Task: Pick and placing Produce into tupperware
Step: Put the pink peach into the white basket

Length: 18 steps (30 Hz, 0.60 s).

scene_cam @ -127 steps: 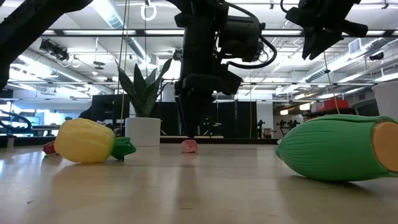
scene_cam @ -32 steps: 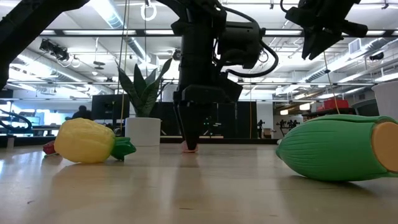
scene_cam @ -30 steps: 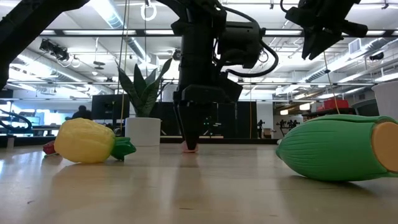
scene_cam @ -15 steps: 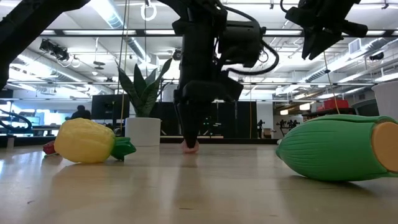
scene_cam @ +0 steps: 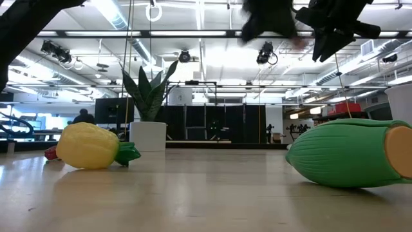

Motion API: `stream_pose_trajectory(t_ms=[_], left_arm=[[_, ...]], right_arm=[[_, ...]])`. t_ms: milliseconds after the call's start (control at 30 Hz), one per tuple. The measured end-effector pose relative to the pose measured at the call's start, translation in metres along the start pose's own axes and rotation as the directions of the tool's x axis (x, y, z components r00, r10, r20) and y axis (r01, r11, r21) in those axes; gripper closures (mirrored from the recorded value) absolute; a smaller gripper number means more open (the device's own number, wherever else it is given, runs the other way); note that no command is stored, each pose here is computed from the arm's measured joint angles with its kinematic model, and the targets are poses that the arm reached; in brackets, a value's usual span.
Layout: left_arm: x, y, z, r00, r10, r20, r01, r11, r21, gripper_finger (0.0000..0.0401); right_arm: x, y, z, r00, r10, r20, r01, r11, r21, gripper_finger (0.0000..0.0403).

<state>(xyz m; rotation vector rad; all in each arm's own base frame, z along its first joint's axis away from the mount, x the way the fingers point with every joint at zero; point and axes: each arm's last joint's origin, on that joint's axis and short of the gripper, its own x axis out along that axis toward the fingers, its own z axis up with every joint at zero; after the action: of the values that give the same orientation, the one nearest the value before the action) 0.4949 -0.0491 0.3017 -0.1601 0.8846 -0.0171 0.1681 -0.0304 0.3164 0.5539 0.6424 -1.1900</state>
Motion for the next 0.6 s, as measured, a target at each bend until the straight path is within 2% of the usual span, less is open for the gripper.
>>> stream_pose_trajectory(t_ms=[100,200,433,500,600], left_arm=[[-0.013,-0.011,0.023,0.965,-0.119,0.232,0.107,0.992,0.065,0.0369],[-0.017,-0.014,0.032,0.932,-0.180,0.314,0.169,0.984,0.060,0.0362],[0.006,-0.007,0.020,0.963,-0.152,0.223,0.153,0.988,0.013,0.0363],[0.012,-0.007,0.022,0.956,-0.156,0.247,0.162,0.987,-0.002,0.0363],[0.020,-0.005,0.018,0.964,-0.151,0.218,0.163,0.986,-0.039,0.0358]], right_arm=[[0.000,0.000,0.000,1.000,0.000,0.001,0.000,1.000,0.001,0.0298],[0.000,0.000,0.000,1.000,0.004,0.002,-0.004,1.000,0.004,0.0298],[0.000,0.001,0.000,1.000,0.007,0.004,-0.007,1.000,0.006,0.0298],[0.000,0.001,0.000,1.000,0.007,0.004,-0.007,1.000,0.006,0.0298],[0.000,0.001,0.000,1.000,0.007,0.004,-0.007,1.000,0.007,0.0298]])
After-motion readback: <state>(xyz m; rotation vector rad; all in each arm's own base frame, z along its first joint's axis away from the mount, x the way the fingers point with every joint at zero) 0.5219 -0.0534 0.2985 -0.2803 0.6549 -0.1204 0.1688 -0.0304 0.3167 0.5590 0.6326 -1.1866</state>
